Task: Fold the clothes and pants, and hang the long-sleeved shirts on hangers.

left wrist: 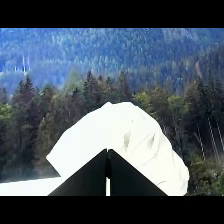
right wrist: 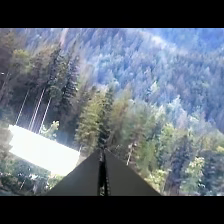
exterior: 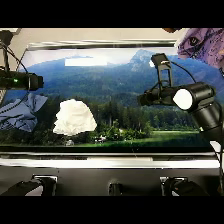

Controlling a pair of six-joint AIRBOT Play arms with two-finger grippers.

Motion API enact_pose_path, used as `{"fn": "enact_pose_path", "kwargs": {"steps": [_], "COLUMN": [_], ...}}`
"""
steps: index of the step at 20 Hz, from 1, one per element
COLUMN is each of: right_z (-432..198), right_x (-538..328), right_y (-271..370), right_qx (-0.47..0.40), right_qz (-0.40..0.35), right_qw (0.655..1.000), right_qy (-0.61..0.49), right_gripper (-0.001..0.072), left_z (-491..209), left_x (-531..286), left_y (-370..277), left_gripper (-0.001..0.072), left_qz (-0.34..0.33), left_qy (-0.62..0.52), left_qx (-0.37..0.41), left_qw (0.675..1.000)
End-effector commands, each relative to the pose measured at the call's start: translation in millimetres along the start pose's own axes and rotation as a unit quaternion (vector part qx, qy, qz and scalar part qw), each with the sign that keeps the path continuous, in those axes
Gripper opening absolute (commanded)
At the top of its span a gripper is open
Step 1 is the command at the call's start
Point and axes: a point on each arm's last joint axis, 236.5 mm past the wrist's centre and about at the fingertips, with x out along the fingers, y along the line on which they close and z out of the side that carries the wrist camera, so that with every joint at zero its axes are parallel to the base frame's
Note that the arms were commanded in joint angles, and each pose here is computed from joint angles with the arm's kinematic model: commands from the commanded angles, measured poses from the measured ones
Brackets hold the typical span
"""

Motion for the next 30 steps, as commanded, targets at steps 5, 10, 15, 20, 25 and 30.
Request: {"fn": "enact_pose_path", "kwargs": {"steps": [5,10,15,20,25,30], "right_z": [0.3,0.2,0.5,0.3,0.4,0.1], "right_x": [-0.4,-0.2,-0.3,-0.2,-0.2,-0.2], "right_y": [0.4,0.4,0.4,0.3,0.1,0.2], "right_qx": [0.000,0.000,0.000,-0.001,-0.001,-0.001], "right_qz": [0.000,0.000,0.000,0.000,0.000,0.000], "right_qw": [1.000,1.000,1.000,1.000,1.000,1.000], "right_qy": [-0.001,0.000,-0.001,-0.001,-0.001,0.000], "right_gripper": [0.0037,0.0037,0.0037,0.0037,0.0037,0.0037], "left_z": [-0.1,-1.9,-40.0,-139.0,-182.9,-204.0], "left_x": [-0.2,4.9,60.5,148.2,184.9,192.9], "left_y": [-0.1,-1.9,2.4,-11.0,-29.9,-62.4], "left_gripper": [0.0019,0.0253,0.0715,0.0716,0.0715,0.0017], "left_qz": [0.000,-0.002,0.001,-0.023,-0.031,-0.060], "left_qy": [0.000,0.007,0.095,0.224,0.258,0.298], "left_qx": [0.000,-0.006,-0.044,-0.124,-0.121,-0.117], "left_qw": [1.000,1.000,0.995,0.966,0.958,0.945]}}
